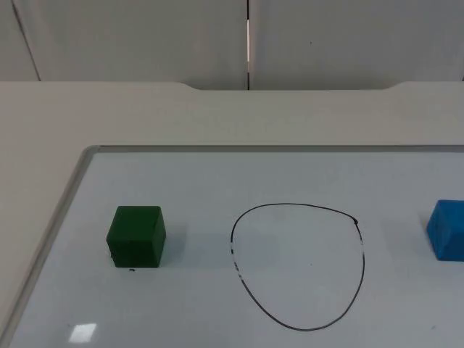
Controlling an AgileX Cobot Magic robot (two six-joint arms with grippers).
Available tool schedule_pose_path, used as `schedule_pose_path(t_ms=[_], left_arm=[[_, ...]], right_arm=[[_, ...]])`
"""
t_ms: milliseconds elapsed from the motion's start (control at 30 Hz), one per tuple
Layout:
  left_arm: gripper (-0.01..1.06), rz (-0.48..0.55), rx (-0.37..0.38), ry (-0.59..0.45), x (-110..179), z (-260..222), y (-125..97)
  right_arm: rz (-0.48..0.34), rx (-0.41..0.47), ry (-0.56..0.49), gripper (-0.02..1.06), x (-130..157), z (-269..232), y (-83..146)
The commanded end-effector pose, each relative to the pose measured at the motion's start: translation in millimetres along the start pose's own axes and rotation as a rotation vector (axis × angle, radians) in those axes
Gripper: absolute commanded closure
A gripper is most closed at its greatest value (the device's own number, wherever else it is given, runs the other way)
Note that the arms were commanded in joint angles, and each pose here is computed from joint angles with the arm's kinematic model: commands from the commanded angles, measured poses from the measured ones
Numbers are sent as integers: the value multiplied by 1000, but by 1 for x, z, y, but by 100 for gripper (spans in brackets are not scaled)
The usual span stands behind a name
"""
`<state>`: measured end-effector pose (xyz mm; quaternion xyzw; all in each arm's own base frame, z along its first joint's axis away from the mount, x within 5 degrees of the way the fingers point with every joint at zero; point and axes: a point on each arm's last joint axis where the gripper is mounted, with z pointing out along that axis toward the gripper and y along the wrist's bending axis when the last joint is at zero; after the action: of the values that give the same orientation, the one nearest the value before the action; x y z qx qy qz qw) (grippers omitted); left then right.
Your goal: Push the two cubes into the marked area.
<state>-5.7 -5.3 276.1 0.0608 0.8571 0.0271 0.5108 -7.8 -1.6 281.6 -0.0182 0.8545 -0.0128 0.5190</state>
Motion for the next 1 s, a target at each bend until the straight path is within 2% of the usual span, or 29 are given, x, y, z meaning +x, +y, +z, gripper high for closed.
schedule_pose_path(t_ms=[0, 467, 600, 767, 833, 933, 967], left_arm=[[0, -4, -8, -5, 0, 1, 0], [0, -7, -4, -5, 0, 1, 0], [0, -7, -4, -5, 0, 1, 0], [0, -7, -4, -5, 0, 1, 0], [0, -7, -4, -5, 0, 1, 0], [0, -8, -2, -6, 0, 1, 0], [0, -8, -2, -6, 0, 1, 0]], right_arm=[[1, -8, -6, 0, 1, 1, 2], [5, -23, -40, 0, -6, -6, 3], [-2, -39, -35, 0, -21, -8, 3], [0, -40, -5, 2, -59, -6, 2], [0, -40, -3, 2, -62, -6, 2], [-5, -41, 18, 2, -92, -1, 1], [-5, -41, 18, 2, -92, -1, 1]])
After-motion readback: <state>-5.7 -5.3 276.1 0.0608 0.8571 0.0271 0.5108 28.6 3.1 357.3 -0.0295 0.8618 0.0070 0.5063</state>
